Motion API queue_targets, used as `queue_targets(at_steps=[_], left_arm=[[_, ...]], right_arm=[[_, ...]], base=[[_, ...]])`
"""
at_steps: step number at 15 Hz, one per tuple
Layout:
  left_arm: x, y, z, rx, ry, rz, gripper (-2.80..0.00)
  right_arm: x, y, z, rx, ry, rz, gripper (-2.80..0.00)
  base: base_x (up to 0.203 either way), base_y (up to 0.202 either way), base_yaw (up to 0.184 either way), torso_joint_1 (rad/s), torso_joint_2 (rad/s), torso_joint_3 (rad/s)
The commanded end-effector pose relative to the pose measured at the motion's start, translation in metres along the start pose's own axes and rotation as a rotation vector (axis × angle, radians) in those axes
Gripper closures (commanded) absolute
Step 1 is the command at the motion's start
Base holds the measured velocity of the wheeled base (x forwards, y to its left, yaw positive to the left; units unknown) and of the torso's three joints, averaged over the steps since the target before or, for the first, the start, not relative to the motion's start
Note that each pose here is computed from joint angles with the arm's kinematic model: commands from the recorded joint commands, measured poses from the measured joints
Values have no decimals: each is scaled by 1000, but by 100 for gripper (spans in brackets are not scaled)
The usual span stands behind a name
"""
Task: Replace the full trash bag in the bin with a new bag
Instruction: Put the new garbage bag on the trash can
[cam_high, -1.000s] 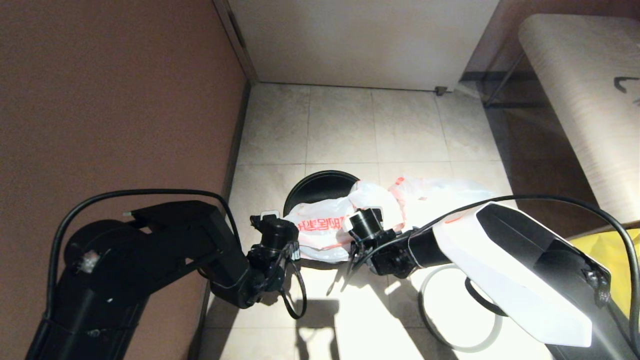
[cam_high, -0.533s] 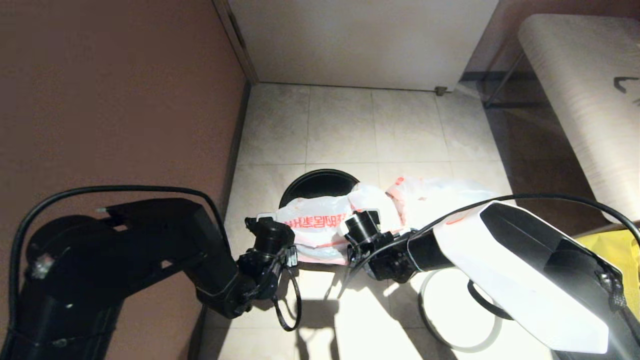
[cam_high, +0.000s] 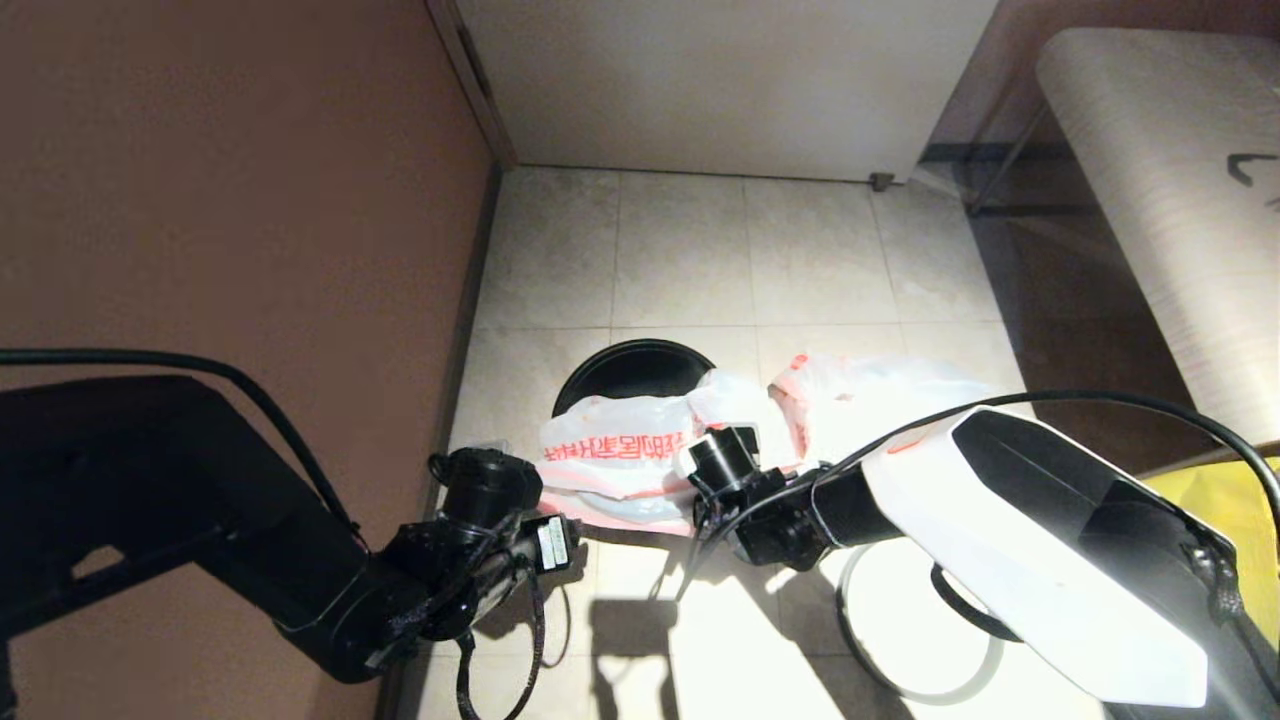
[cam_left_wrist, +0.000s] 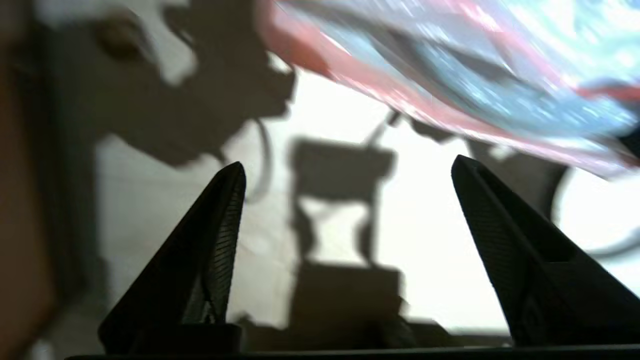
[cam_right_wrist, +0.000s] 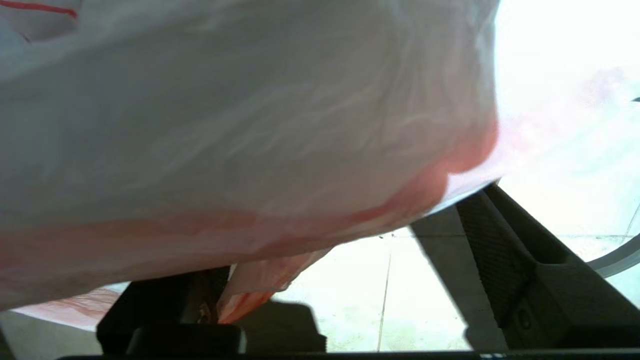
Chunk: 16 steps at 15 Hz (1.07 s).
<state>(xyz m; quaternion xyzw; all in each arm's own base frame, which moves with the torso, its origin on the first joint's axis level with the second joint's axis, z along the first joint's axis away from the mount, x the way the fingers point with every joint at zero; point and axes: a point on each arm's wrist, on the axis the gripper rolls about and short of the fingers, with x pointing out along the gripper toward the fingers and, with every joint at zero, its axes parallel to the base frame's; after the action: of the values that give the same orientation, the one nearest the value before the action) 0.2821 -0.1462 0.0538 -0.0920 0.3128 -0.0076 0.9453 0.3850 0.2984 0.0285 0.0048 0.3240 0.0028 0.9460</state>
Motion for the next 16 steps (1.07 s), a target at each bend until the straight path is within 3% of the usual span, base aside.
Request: queue_targets(at_steps=[1, 4, 7, 16], left_arm=[[2, -8, 5, -51, 27, -36, -280], [23, -18, 6, -106, 89, -37, -280], [48, -25, 7, -133, 98, -19, -280], [68, -26, 43, -195, -14, -9, -280]], right_arm=[[3, 0, -4, 0, 4, -5, -280], [3, 1, -2, 3, 0, -2, -280], [2, 1, -2, 5, -1, -1, -280], [2, 0, -3, 3, 3, -3, -280]], base=[[0, 0, 0, 0, 0, 0], [0, 0, 0, 0, 0, 0], [0, 0, 0, 0, 0, 0], [0, 0, 0, 0, 0, 0]])
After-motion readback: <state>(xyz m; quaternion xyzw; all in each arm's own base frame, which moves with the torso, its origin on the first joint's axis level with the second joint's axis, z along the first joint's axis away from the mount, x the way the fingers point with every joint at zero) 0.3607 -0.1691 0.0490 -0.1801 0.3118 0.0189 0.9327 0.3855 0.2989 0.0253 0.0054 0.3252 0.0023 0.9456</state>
